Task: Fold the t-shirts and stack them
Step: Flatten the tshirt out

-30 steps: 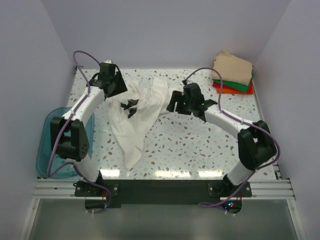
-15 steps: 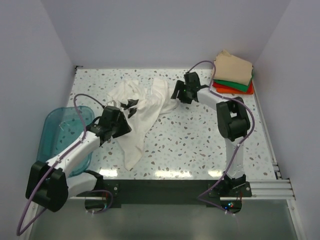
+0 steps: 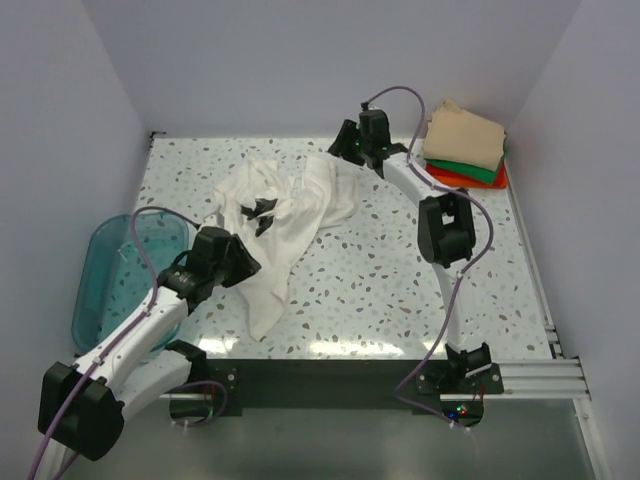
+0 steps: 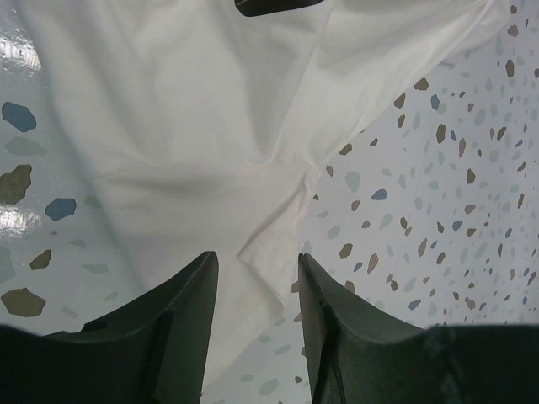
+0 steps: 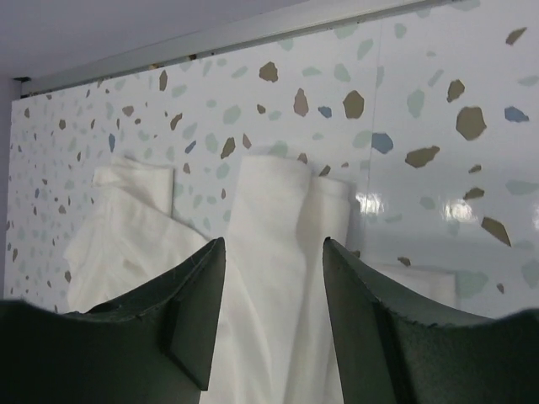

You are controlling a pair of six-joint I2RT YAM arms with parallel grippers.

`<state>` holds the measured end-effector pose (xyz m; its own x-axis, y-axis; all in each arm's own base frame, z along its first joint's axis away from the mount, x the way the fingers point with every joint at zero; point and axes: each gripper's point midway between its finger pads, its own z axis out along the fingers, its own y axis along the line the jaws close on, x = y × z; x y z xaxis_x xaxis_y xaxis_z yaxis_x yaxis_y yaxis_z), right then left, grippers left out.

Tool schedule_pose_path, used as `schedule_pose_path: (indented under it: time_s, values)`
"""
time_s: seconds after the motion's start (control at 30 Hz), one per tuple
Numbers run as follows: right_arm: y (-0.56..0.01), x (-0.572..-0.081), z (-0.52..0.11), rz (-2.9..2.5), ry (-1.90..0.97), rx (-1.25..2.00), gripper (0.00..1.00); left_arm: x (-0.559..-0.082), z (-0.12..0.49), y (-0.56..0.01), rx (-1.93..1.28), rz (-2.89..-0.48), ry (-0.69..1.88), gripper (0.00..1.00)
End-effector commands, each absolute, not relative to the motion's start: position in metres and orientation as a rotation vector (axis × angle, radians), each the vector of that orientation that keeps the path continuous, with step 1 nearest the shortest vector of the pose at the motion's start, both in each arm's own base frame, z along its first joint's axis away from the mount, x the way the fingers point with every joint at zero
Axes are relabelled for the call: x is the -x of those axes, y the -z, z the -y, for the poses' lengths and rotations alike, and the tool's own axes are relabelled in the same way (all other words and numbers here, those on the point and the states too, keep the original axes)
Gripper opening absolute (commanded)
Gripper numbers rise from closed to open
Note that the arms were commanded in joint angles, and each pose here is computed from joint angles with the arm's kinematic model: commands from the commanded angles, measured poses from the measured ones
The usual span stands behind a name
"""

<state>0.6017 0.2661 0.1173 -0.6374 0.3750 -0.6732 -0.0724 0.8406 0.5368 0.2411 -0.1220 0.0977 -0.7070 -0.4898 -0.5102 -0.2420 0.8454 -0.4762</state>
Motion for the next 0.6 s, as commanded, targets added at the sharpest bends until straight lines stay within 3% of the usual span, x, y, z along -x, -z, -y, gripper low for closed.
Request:
schedule_pose_path:
  time_s: [0.0,0.43,0.57]
  values:
    - [-0.112,-0.621,-0.283,-2.142,-0.731,-0.2,0.53,-0.238,0.127,-0.104,0.529,-2.366,0.539,0.47]
    - [-0.083,-0.628,-0.321,-2.129,-0.777,-0.124,0.52,-0.23,0.13,-0.099,0.515,-2.405,0.558,0.47]
    - [-0.079,-0.627,-0.317,-2.122,-0.743,-0.133,0.48,-0.226,0.128,-0.094,0.519,-2.418,0.551,0.47]
